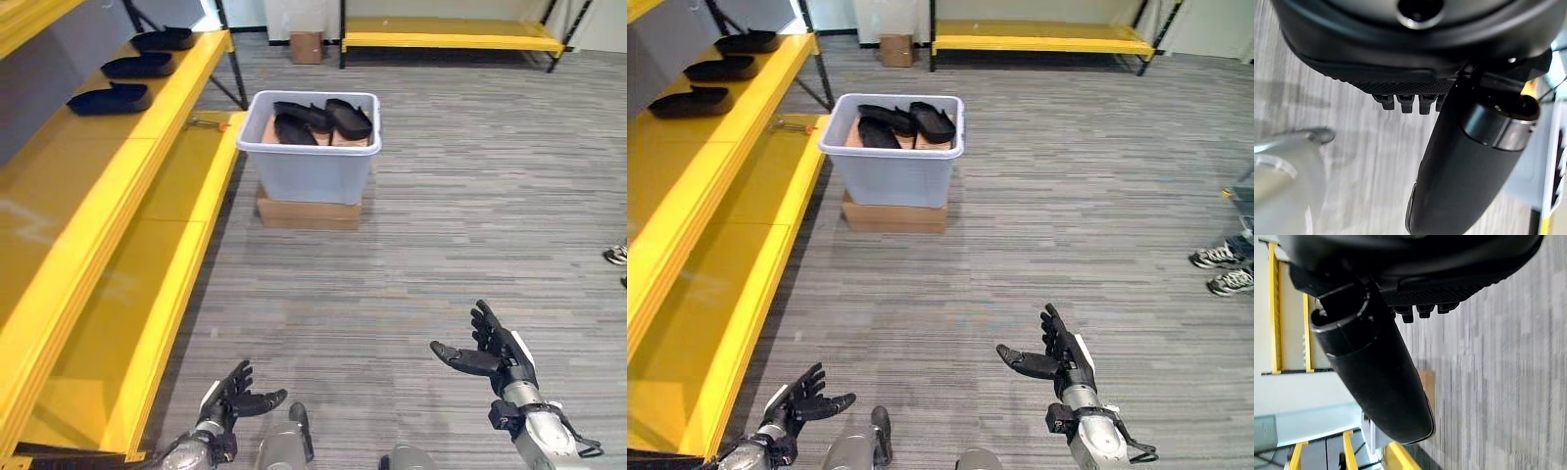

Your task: Move parts from the plastic box to the shelf.

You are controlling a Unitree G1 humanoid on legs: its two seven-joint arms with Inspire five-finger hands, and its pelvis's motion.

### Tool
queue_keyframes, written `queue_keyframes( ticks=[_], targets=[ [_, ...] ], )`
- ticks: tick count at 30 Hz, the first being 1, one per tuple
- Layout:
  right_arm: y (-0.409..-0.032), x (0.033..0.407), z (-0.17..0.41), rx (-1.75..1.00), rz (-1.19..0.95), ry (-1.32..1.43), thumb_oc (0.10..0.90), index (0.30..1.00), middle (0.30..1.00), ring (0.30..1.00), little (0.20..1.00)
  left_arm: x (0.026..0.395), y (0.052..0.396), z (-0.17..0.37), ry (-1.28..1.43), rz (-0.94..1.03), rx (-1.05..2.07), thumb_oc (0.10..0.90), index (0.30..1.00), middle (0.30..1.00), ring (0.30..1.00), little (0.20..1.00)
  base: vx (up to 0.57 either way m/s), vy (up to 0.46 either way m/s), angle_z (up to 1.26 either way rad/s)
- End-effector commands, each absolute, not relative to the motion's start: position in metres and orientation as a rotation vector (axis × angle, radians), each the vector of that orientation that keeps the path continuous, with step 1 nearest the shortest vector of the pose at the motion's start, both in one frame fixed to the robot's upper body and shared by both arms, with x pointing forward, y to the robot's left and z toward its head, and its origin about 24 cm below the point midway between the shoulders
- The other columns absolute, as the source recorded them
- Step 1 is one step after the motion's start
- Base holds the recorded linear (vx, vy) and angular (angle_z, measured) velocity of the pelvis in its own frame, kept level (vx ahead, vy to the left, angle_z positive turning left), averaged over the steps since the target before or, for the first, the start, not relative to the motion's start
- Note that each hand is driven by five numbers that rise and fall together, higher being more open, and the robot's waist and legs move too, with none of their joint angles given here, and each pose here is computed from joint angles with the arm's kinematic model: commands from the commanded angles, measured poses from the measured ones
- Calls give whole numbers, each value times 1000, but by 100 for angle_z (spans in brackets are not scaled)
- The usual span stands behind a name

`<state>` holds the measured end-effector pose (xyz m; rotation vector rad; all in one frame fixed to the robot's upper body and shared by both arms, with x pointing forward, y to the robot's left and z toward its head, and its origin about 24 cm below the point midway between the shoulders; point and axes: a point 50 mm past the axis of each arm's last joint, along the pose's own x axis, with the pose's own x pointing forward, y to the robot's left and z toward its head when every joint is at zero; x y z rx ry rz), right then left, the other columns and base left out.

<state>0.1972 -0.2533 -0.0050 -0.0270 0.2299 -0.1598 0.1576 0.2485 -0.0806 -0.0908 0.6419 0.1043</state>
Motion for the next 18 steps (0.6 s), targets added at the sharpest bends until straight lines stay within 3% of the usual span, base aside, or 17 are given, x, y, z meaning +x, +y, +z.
queue_keyframes(
  ticks=[1, 5, 10, 15, 18],
  targets=[
    [-262, 221, 42, -145, -253, -14, 900, 1000, 1000, 1000, 1000, 178, 235, -40, 391, -171, -267, 900, 1000, 1000, 1000, 1000, 67, 168, 4],
    [-265, 225, 30, -134, -283, 37, 900, 1000, 1000, 1000, 1000, 185, 228, -30, 324, -252, -303, 900, 1000, 1000, 1000, 1000, 63, 201, 4],
    [-234, 244, 10, -108, -169, 108, 900, 1000, 1000, 1000, 1000, 190, 216, -31, 283, -275, -336, 900, 1000, 1000, 1000, 1000, 142, 269, -36],
    [-235, 248, 8, -217, -193, 141, 900, 1000, 1000, 1000, 1000, 204, 207, -25, 262, -310, -440, 900, 1000, 1000, 1000, 1000, 198, -126, -33],
    [-233, 244, -2, -204, -246, 179, 900, 1000, 1000, 1000, 1000, 208, 192, -29, 323, -396, -528, 900, 1000, 1000, 1000, 1000, 463, -332, 55]
  ],
)
